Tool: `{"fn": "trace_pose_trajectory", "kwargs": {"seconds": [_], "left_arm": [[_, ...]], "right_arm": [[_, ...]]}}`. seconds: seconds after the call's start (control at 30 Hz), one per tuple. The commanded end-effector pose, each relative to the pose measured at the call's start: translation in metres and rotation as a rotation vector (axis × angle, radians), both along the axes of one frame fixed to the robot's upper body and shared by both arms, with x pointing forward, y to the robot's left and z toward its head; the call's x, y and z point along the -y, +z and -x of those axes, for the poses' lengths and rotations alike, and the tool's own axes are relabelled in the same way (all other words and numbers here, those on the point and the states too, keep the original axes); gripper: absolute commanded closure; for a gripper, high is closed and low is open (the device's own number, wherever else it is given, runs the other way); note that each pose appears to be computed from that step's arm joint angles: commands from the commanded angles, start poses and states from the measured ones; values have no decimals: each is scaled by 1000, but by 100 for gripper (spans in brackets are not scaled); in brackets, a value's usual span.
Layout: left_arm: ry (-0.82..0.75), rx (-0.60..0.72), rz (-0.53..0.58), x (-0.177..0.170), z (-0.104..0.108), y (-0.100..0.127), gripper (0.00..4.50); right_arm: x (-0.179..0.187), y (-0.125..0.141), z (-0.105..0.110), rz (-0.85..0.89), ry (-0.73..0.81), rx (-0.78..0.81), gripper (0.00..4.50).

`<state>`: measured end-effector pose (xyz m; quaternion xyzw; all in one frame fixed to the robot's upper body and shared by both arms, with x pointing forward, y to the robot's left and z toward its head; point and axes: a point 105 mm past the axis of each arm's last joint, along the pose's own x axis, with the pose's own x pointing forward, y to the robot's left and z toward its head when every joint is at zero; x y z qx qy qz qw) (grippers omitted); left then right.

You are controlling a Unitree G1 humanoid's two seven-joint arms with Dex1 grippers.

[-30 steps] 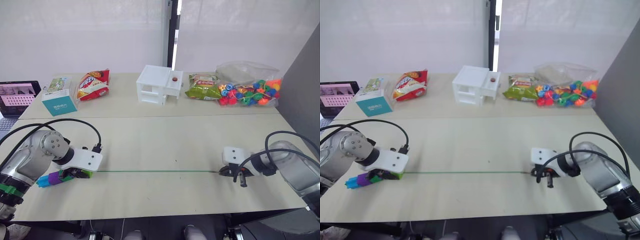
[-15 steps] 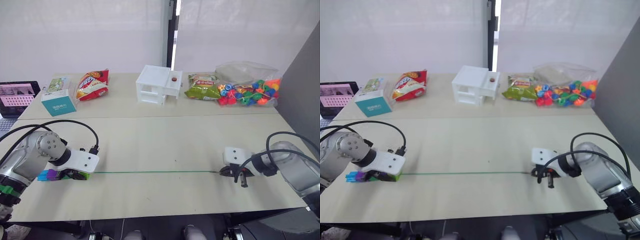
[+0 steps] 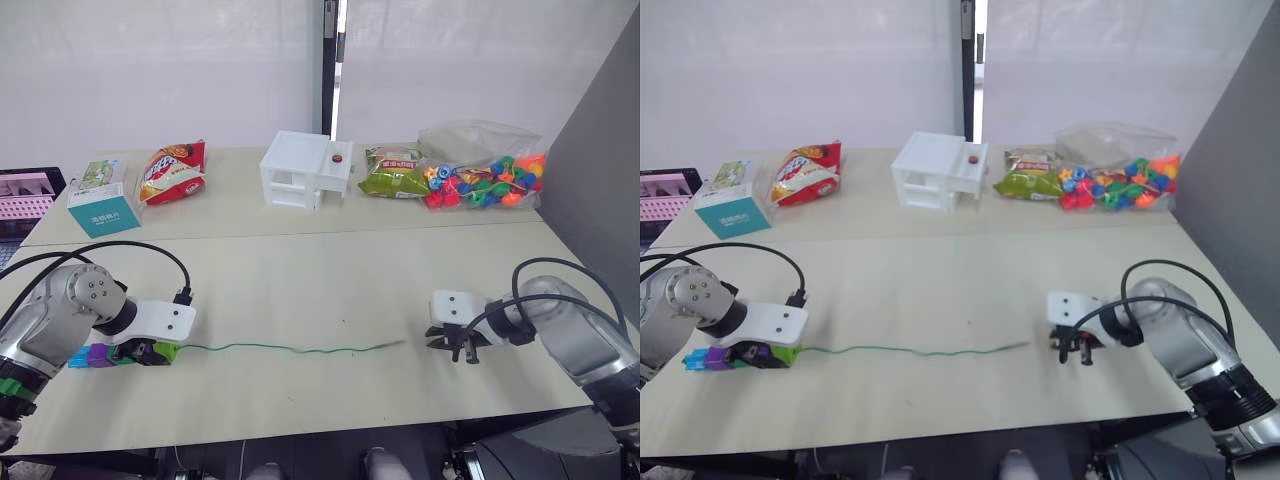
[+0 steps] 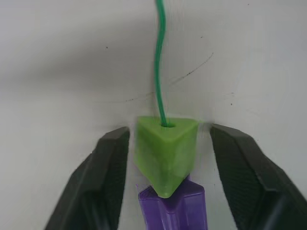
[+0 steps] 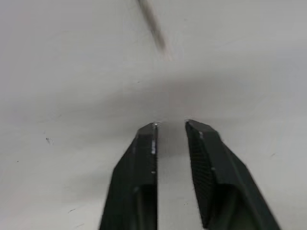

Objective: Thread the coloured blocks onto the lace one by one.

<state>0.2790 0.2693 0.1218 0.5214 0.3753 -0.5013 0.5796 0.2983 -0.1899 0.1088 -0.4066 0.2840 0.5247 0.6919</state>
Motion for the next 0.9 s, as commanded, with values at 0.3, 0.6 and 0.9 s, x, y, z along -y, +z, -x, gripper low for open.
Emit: {"fn": "trace_pose_trajectory", "kwargs": {"seconds": [0.3,0.6,0.9], "left_arm": [[165,216,324,-6,-6,81,0],[390,284,846,-25,17,93,0],[695,598,882,-99,48,70,0]], "right_arm": [[-5,58,23,-274,-36,-97,9],[-2,98,10,-627,-116,48,9],[38,83,1,-702,-338,184,9]]}}
